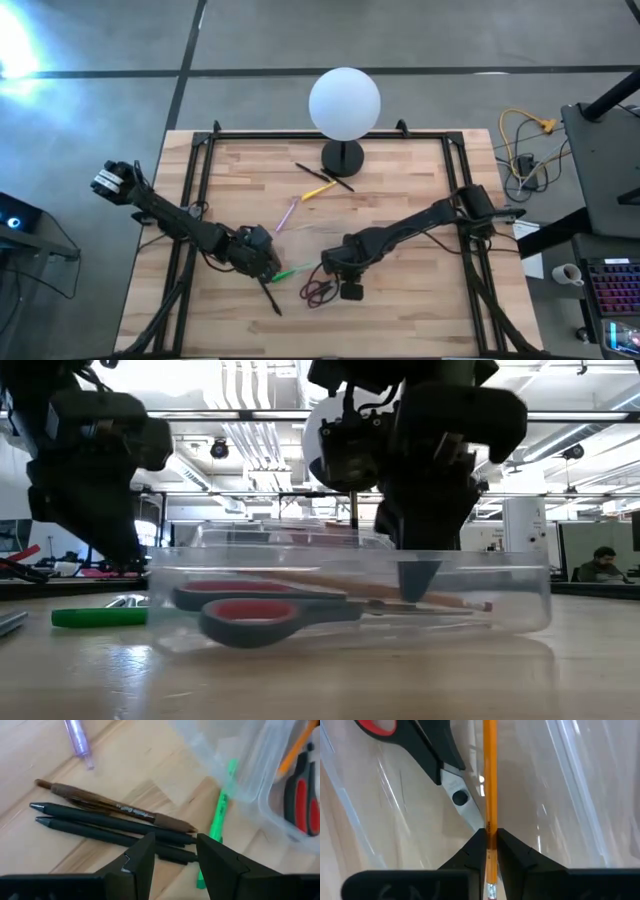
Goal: Pick & place school supplies into a supply box
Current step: Put the yellow pencil into the transparent supply box
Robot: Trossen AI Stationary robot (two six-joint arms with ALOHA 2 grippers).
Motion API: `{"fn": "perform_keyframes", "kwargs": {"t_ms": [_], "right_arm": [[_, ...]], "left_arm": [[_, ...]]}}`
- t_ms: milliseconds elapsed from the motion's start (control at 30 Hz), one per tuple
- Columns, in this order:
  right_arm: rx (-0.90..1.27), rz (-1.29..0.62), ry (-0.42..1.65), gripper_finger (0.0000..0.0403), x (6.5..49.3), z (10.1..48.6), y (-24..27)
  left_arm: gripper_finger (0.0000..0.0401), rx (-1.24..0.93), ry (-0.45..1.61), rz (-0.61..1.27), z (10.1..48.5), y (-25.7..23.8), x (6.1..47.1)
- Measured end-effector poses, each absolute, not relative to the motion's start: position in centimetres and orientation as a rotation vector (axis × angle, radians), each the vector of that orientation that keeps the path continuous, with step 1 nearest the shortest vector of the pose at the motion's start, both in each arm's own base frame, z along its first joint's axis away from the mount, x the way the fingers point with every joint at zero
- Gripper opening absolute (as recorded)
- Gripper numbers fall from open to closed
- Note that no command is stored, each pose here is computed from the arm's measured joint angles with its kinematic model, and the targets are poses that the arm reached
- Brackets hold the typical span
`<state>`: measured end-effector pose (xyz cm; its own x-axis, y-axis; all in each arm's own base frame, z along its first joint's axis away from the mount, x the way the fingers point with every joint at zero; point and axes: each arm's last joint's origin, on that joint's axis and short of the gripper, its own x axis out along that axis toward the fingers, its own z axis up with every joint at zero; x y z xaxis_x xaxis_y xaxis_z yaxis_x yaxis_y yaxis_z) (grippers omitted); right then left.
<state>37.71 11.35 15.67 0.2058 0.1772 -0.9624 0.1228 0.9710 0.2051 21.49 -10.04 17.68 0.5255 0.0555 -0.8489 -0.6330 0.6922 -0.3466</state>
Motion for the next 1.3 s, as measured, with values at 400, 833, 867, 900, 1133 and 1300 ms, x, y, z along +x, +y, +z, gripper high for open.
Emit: {"fn": "perform_keyframes", "kwargs": {"t_ms": [400, 833, 867, 900, 1133, 1300], "right_arm": [[0.267, 0.076, 1.430, 0.0034, 36.1, 16.1, 12.2], [0.250, -0.036, 1.407, 0.0034, 35.6, 15.8, 13.2], [0.256, -0.051, 1.406, 0.0034, 35.6, 15.7, 13.1], [0.265, -0.061, 1.408, 0.0034, 35.6, 15.7, 13.1], [0.322, -0.135, 1.426, 0.0056, 35.4, 15.4, 12.5], [0.308, -0.122, 1.418, 0.0106, 35.2, 16.0, 12.5]], "left_arm": [[0.0130, -0.699, 0.837, 0.434, 18.2, -8.1, 23.3], [0.0130, -0.653, 0.805, 0.413, 18.4, -7.0, 24.0], [0.0130, -0.655, 0.800, 0.410, 18.4, -7.0, 24.0], [0.0130, -0.660, 0.792, 0.405, 18.5, -7.1, 24.1], [0.0130, -0.654, 0.769, 0.379, 18.6, -7.2, 24.4], [0.0130, -0.653, 0.770, 0.380, 18.6, -7.2, 24.4]]}}
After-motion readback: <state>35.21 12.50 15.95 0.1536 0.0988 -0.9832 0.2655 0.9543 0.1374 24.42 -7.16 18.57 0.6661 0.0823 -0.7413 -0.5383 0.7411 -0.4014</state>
